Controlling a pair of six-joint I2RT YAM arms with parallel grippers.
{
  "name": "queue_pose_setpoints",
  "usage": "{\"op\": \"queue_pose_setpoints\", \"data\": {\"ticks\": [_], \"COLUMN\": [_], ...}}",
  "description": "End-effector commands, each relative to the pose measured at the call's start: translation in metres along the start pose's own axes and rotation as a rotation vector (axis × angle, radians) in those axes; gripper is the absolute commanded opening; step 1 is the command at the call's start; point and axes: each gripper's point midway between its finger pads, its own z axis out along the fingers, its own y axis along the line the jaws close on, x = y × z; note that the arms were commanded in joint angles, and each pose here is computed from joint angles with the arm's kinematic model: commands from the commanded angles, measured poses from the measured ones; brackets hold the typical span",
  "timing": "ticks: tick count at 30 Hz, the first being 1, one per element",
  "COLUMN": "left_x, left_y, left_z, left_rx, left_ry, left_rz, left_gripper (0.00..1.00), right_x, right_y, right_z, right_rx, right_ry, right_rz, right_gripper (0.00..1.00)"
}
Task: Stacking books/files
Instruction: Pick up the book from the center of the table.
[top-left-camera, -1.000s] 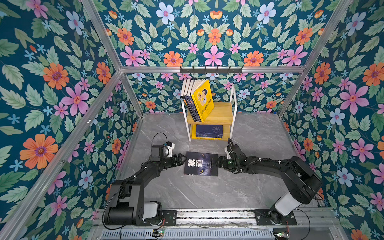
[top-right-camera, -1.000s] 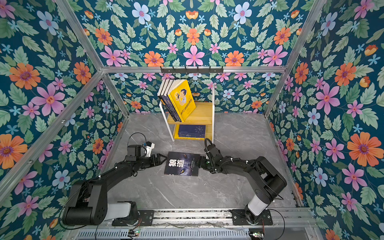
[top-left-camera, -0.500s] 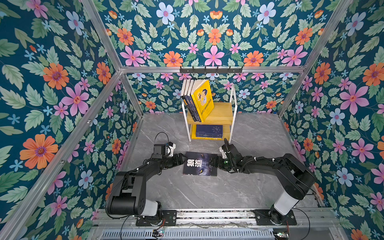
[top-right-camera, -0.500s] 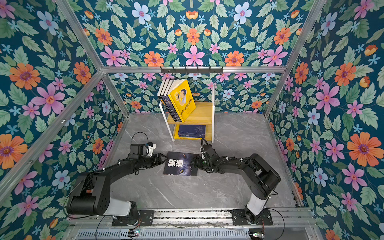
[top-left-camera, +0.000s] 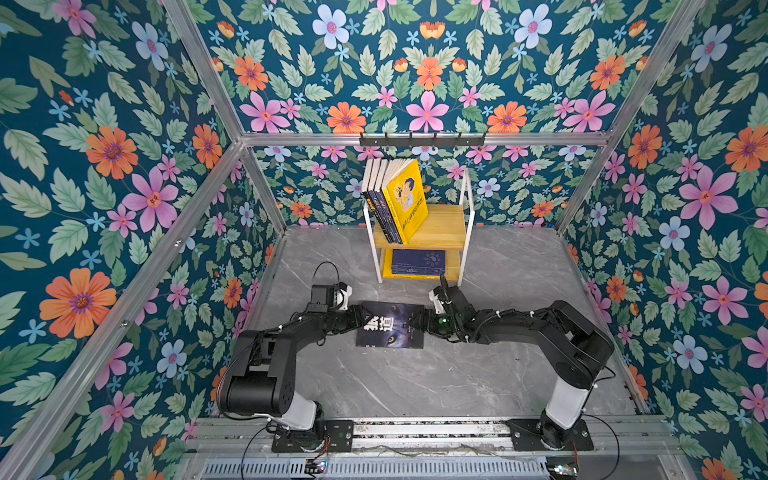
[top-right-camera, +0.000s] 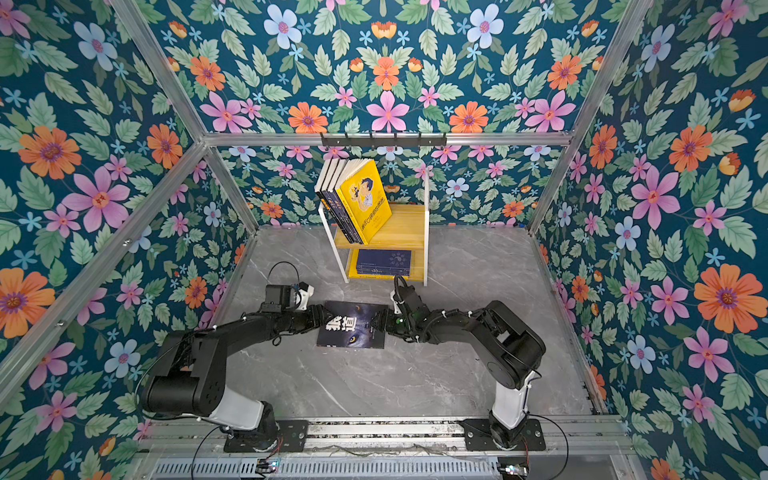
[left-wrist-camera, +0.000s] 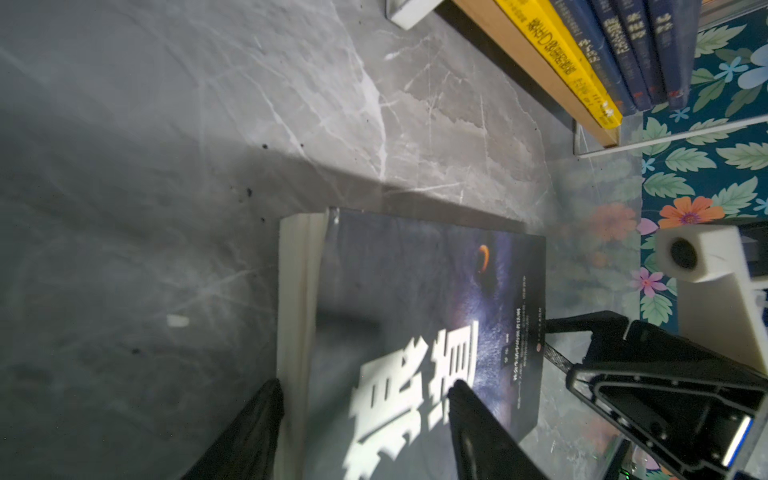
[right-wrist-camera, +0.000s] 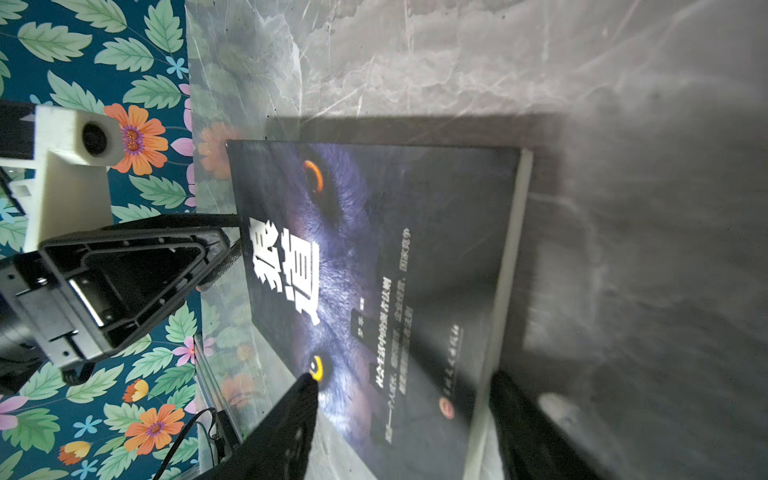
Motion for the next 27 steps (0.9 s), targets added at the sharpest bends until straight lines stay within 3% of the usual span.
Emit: {"op": "queue_pose_setpoints", "data": {"ticks": [1,8,14,17,19,27], "left_x": [0.005,0.001,0.002,0.004,0.002,-0.002], "left_y": [-0.017,-0.031,-0.033,-0.033,-0.033,-0.038], "left_z": [-0.005,-0.017,-0.022,-0.025,-0.027,-0.034], "left_rx": [0.071,0.108,0.106,0.107,0.098,0.100], "left_ry": [0.016,-0.017,-0.027,-0.039,-0.051,-0.073], "left_rz": [0.017,0.046,0.050,0.049,0.050,0.078], "left_gripper": [0.60,0.49,0.33,0.20,0.00,0.00], "right_x": [0.028,0.026,0.028,0.029,0.030,0.035], "right_y": [-0.038,-0.032,-0.028,-0.032,-0.034,-0.052], "right_z": [0.002,0.002,0.001,0.000,-0.005,-0.032], "right_rx": [0.139,0.130,0.140,0.151,0.169,0.255], "right_ry": [0.092,0.086,0.088,0.084,0.086,0.053], "right_rz": [0.062,0.055,0.037,0.032,0.023,-0.039], "right_gripper": [0.67,0.66,0.66,0.66,0.66,0.68]}}
